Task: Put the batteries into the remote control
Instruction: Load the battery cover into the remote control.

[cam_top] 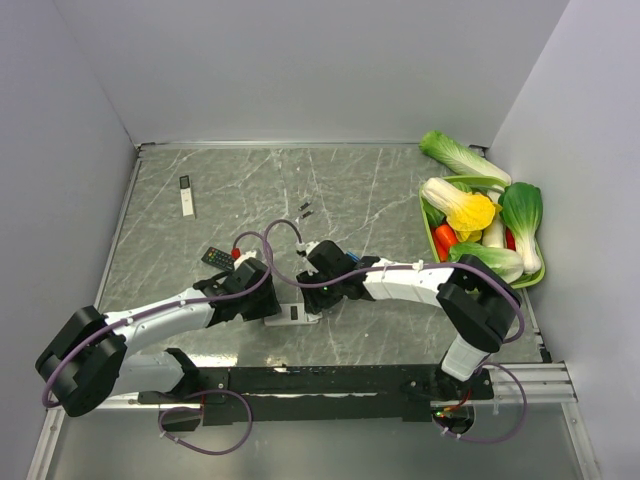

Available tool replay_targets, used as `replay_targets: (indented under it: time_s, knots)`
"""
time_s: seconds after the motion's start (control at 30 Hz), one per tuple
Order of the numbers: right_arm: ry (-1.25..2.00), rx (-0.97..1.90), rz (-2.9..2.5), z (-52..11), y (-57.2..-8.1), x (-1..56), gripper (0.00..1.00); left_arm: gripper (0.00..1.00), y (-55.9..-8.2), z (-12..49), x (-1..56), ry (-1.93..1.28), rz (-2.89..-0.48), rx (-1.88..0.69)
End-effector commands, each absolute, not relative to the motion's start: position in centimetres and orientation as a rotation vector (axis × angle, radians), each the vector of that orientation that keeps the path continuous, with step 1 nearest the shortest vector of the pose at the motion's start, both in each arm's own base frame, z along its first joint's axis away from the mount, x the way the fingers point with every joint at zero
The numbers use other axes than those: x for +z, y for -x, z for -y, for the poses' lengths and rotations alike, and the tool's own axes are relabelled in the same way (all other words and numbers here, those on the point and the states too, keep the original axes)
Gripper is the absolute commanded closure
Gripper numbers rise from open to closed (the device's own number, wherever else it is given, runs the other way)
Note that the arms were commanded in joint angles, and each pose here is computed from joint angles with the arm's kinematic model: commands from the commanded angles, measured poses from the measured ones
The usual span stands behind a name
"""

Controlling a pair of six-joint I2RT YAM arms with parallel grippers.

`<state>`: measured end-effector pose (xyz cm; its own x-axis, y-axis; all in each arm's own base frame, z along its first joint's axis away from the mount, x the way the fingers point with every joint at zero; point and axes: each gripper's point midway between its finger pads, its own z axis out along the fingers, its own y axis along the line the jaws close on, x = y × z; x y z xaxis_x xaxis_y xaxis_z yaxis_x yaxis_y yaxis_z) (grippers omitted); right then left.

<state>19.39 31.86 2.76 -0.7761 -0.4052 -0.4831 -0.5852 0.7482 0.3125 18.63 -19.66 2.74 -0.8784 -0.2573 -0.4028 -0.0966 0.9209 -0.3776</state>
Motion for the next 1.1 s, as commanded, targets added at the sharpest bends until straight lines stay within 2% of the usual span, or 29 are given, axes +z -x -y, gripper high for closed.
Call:
replay_targets:
  time_s: [0.0, 0.33, 0.67, 0.9, 1.07]
  knots:
    - [0.668, 0.634, -2.579, -31.5, -19.3, 2.5, 0.5, 0.5, -17.8, 19.6, 2.0, 0.253, -2.646, -0.482]
    - [0.425, 0.626, -2.652, -30.8, -19.2, 3.3, 0.45, 0.5, -17.7, 19.6, 2.3, 0.288, -2.628, -0.511]
    - [0.388, 0.682, -2.559, -31.3, -19.9, 6.5, 0.37, 0.5, -17.8, 19.7, 2.5, 0.299, -2.616, -0.522]
    - [0.369, 0.659, -2.583, -31.0, -19.9, 6.1, 0.37, 0.5, -17.7, 19.6, 2.5, 0.301, -2.615, -0.524]
    - [0.264, 0.623, -2.623, -29.3, -20.2, 4.9, 0.4, 0.49, -17.7, 19.6, 2.5, 0.304, -2.613, -0.529]
